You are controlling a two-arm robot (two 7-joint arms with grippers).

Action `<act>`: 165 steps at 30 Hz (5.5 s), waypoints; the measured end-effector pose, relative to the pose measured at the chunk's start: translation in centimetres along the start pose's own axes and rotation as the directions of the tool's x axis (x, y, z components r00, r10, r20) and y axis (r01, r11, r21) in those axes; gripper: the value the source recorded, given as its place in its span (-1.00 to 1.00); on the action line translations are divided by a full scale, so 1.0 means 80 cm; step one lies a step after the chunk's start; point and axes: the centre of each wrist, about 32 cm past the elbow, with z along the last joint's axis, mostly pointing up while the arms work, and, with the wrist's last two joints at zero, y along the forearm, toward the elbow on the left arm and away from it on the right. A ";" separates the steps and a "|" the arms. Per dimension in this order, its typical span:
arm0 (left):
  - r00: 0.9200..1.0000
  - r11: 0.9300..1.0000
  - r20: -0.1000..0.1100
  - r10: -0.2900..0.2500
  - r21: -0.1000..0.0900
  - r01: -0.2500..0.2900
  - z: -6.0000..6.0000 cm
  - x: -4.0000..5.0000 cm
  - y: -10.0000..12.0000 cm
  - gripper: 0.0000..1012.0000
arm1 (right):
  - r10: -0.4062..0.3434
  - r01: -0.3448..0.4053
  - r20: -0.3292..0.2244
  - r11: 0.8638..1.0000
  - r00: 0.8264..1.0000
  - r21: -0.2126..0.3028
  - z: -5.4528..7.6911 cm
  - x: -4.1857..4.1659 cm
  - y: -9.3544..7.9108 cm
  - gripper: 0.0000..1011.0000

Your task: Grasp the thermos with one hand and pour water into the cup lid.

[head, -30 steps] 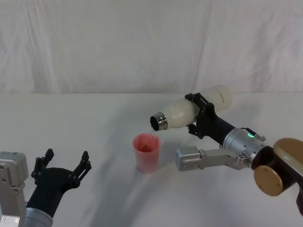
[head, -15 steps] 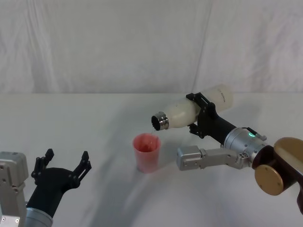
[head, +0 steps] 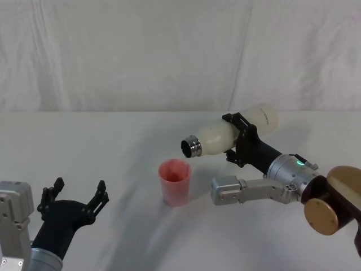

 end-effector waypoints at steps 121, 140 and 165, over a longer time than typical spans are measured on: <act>1.000 1.000 0.000 0.000 0.000 0.000 0.000 0.000 0.000 0.98 | -0.142 0.092 -0.986 0.987 0.089 -0.134 0.041 0.008 -0.143 0.89; 1.000 1.000 0.000 0.000 0.000 0.000 0.000 0.000 0.000 0.98 | -0.154 0.083 -0.982 0.986 0.108 -0.145 0.033 -0.002 -0.121 0.89; 1.000 1.000 0.000 0.000 0.000 0.000 0.000 0.000 0.000 0.98 | -0.247 0.079 -0.963 0.968 0.109 -0.239 0.023 -0.010 -0.113 0.89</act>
